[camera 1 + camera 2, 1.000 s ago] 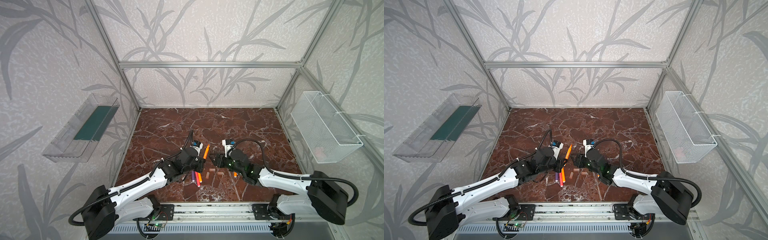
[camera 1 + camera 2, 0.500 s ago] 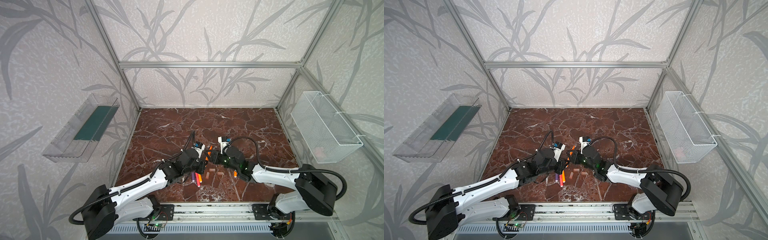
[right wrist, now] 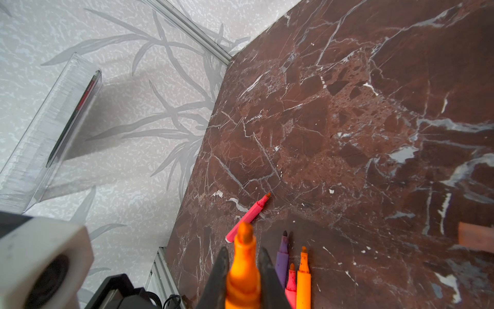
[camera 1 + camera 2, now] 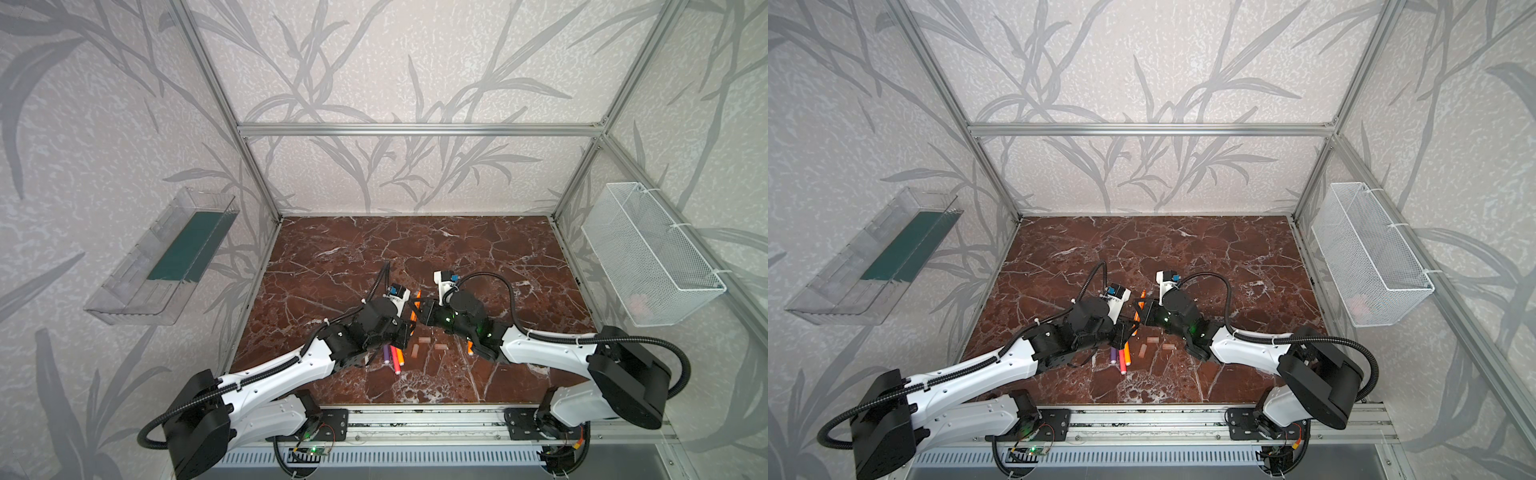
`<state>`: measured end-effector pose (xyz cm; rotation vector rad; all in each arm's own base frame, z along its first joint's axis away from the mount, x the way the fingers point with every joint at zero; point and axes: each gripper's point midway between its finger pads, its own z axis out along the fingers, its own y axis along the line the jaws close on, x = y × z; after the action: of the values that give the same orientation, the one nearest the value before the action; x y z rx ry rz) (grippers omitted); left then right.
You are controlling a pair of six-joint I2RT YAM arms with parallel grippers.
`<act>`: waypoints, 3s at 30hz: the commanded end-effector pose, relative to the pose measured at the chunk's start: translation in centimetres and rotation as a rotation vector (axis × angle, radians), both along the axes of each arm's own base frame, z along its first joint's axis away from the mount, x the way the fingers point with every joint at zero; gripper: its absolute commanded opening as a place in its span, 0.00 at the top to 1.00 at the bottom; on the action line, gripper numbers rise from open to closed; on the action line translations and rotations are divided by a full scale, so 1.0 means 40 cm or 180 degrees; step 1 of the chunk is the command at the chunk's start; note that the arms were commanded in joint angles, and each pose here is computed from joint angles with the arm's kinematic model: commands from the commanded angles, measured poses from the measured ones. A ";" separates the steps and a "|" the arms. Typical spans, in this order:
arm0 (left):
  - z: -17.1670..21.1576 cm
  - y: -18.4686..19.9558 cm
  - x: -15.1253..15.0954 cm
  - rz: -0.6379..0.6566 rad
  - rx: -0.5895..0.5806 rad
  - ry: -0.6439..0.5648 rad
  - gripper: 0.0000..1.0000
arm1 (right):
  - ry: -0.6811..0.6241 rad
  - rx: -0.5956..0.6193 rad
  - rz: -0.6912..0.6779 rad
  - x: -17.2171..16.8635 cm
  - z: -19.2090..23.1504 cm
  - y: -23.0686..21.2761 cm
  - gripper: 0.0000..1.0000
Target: Insert the pens into the pen caps
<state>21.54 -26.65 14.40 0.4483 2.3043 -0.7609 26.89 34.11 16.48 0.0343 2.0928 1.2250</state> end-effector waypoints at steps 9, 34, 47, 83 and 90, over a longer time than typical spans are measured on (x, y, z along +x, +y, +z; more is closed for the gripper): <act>0.013 -0.019 0.000 -0.0086 -0.0080 -0.0114 0.57 | -0.0051 0.0086 0.0080 -0.020 0.021 0.038 1.00; 0.027 0.006 0.044 0.0202 -0.0097 -0.0421 0.72 | 0.0000 0.0330 0.0212 -0.074 0.018 0.085 1.00; 0.015 0.014 0.045 0.0240 -0.0067 -0.0413 1.00 | -0.0061 0.0139 0.0133 -0.071 0.003 0.060 0.81; -0.142 0.137 0.004 0.0591 0.0051 0.0146 1.00 | 0.0650 -0.2763 -0.0135 0.070 -0.264 -0.254 0.57; -0.141 0.134 0.004 0.0574 0.0064 0.0147 1.00 | 0.0717 -0.2880 -0.0185 0.085 -0.299 -0.254 0.49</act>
<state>21.23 -21.03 7.79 0.2255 2.3805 -0.6736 29.75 23.79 4.27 -0.1836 2.6344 0.1845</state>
